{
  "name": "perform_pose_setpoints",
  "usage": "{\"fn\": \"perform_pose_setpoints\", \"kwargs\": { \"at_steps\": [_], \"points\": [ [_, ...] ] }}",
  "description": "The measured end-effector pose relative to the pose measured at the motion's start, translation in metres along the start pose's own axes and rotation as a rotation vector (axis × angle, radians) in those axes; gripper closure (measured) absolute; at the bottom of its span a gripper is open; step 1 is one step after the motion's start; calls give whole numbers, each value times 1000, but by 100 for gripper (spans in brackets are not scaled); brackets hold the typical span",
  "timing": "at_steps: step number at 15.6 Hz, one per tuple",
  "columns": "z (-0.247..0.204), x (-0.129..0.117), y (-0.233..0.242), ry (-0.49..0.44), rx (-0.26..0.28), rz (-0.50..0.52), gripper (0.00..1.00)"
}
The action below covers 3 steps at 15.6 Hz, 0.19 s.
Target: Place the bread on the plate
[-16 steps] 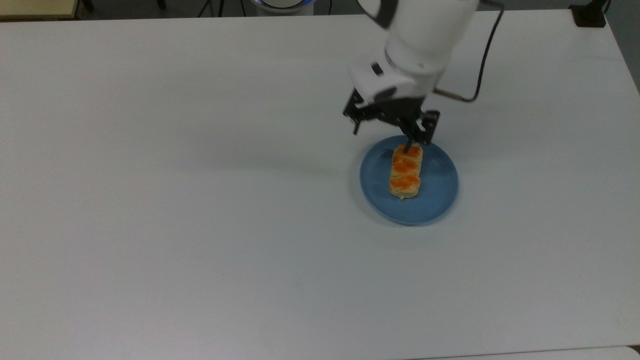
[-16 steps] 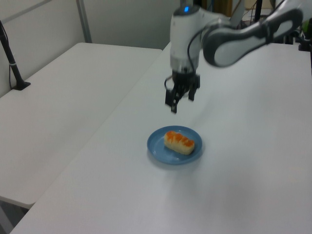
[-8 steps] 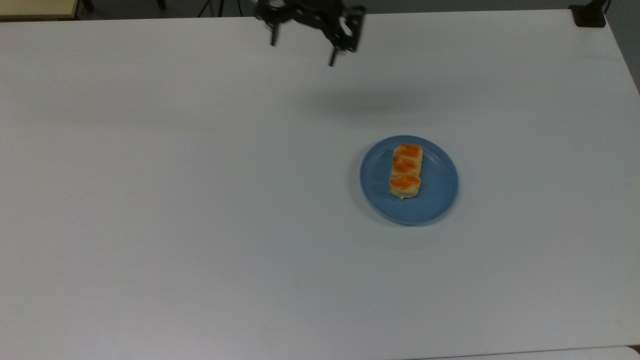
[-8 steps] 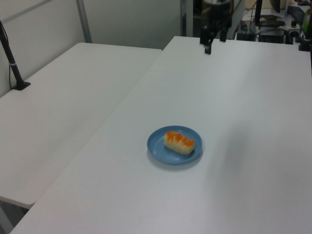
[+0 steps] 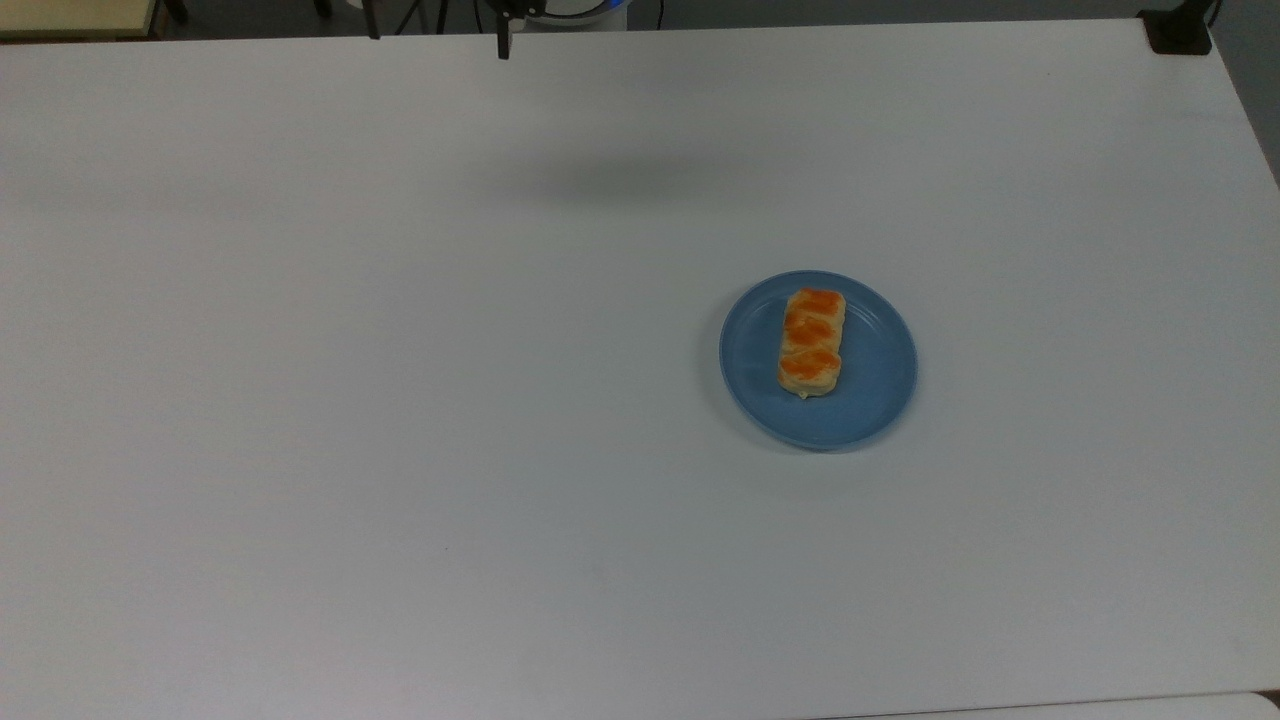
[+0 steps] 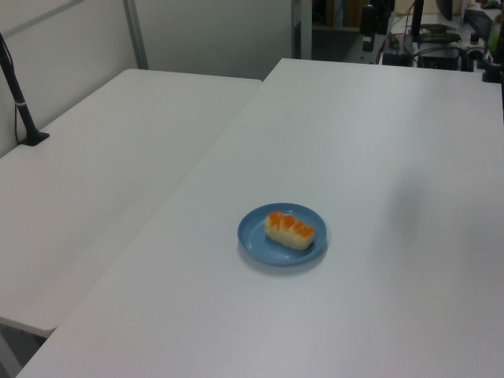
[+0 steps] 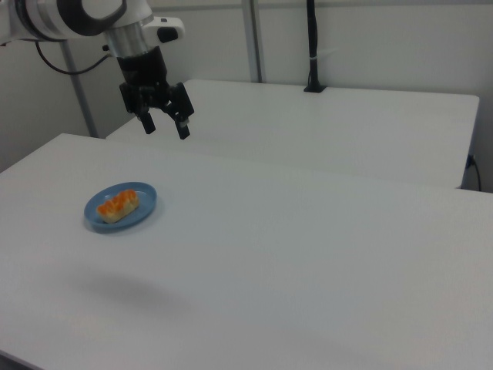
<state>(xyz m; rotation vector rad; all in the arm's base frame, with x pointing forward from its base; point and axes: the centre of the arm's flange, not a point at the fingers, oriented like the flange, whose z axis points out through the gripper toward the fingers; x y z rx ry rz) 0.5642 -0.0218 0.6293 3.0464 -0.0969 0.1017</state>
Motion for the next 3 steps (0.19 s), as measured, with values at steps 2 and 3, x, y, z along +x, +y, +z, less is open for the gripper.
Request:
{"fn": "perform_pose_setpoints", "kwargs": {
  "at_steps": [2, 3],
  "points": [
    [0, 0, 5, -1, -1, -26, 0],
    [1, 0, 5, -1, -1, -33, 0]
  ]
}}
